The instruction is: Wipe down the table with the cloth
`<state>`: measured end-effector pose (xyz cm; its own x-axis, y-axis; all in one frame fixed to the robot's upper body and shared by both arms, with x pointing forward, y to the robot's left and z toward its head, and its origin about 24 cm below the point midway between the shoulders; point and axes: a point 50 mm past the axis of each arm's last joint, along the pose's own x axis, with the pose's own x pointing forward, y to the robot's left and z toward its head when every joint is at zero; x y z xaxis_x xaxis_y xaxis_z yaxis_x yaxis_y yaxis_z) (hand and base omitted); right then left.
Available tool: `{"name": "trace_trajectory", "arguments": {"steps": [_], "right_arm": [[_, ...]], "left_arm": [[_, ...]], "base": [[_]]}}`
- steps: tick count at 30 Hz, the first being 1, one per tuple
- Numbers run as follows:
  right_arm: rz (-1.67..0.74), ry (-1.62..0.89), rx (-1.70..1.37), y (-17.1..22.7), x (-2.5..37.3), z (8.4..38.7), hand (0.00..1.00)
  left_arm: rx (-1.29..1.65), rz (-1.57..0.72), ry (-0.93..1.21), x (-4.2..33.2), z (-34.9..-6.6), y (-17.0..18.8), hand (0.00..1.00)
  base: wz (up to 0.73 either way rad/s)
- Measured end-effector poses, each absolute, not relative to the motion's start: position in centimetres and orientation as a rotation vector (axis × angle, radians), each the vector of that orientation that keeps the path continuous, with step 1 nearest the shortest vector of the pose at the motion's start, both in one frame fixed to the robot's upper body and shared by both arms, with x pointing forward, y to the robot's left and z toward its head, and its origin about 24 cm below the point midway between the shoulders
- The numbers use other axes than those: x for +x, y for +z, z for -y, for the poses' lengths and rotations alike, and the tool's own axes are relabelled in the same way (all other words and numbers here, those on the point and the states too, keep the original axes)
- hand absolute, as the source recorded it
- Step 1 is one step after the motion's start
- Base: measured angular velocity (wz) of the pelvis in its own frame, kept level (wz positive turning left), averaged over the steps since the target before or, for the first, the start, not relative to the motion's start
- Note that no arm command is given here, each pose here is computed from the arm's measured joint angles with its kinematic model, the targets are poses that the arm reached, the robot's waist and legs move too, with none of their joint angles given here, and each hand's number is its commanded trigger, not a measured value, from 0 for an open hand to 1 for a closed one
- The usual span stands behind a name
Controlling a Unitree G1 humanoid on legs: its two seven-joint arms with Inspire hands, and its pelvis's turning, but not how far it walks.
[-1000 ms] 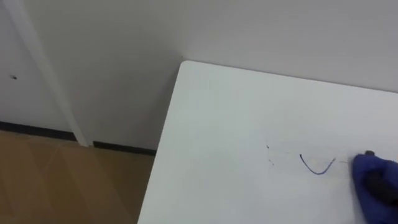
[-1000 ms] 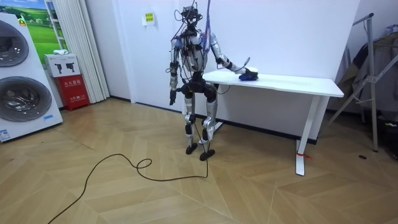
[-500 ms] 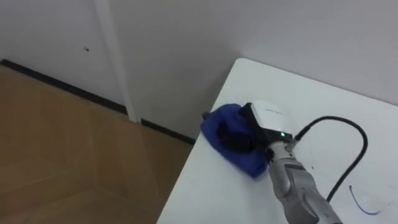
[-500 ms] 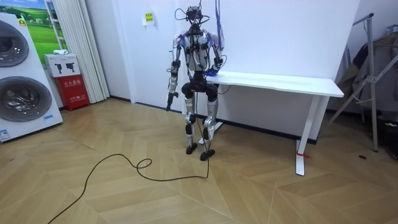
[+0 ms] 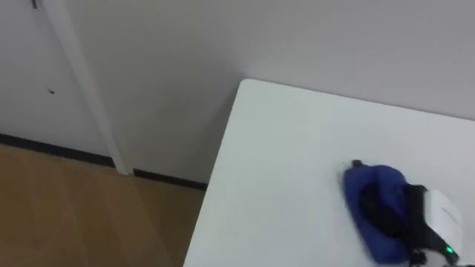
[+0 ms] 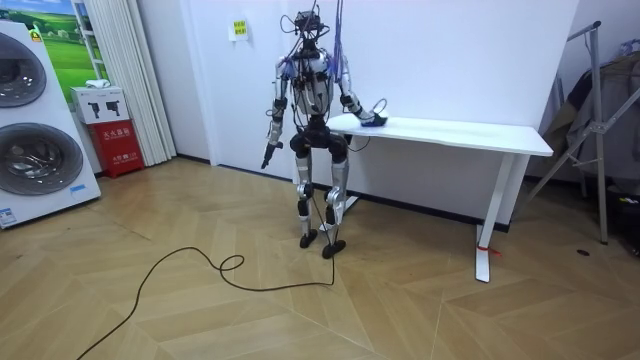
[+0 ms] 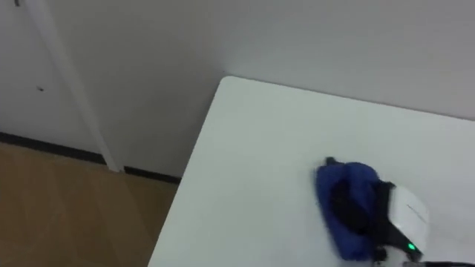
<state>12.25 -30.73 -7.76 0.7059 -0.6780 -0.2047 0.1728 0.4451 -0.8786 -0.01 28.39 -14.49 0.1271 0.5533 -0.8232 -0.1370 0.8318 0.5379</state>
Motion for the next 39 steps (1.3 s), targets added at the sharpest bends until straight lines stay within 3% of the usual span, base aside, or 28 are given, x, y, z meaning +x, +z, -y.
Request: {"name": "trace_trajectory", "arguments": {"steps": [3,9,11,16,20,27,34,39], "right_arm": [[-0.651,-0.614,-0.952,-7.9,11.7,32.0,1.0],[-0.653,-0.54,-0.975,-6.7,15.2,31.0,1.0],[-0.614,-0.467,-1.028,-6.0,17.3,29.6,1.0],[-0.221,-0.063,-1.21,-1.3,25.5,19.0,1.0],[-0.142,0.01,-1.225,0.0,27.3,17.0,1.0],[-0.328,-0.109,-1.099,-5.3,21.3,21.9,1.0],[-0.562,-0.498,-0.995,-7.5,13.6,29.5,1.0],[-0.661,-0.594,-0.983,-7.8,11.6,31.9,1.0]], "left_arm": [[0.361,-1.344,0.521,0.2,-28.5,-14.4,0.0],[0.338,-1.369,0.451,0.3,-27.1,-15.1,0.0],[0.324,-1.38,0.423,0.8,-26.5,-15.5,0.0],[0.333,-1.349,0.354,3.2,-25.3,-15.8,0.0],[0.333,-1.348,0.344,2.8,-25.2,-15.7,0.0],[0.324,-1.482,0.419,-3.0,-26.0,-15.3,0.0],[0.377,-1.422,0.497,-2.0,-27.8,-14.5,0.0],[0.387,-1.385,0.481,-0.8,-27.7,-14.6,0.0]], "base": [[-0.05],[-0.22],[-0.5],[-0.09],[0.42],[0.48],[-0.06],[-0.12]]}}
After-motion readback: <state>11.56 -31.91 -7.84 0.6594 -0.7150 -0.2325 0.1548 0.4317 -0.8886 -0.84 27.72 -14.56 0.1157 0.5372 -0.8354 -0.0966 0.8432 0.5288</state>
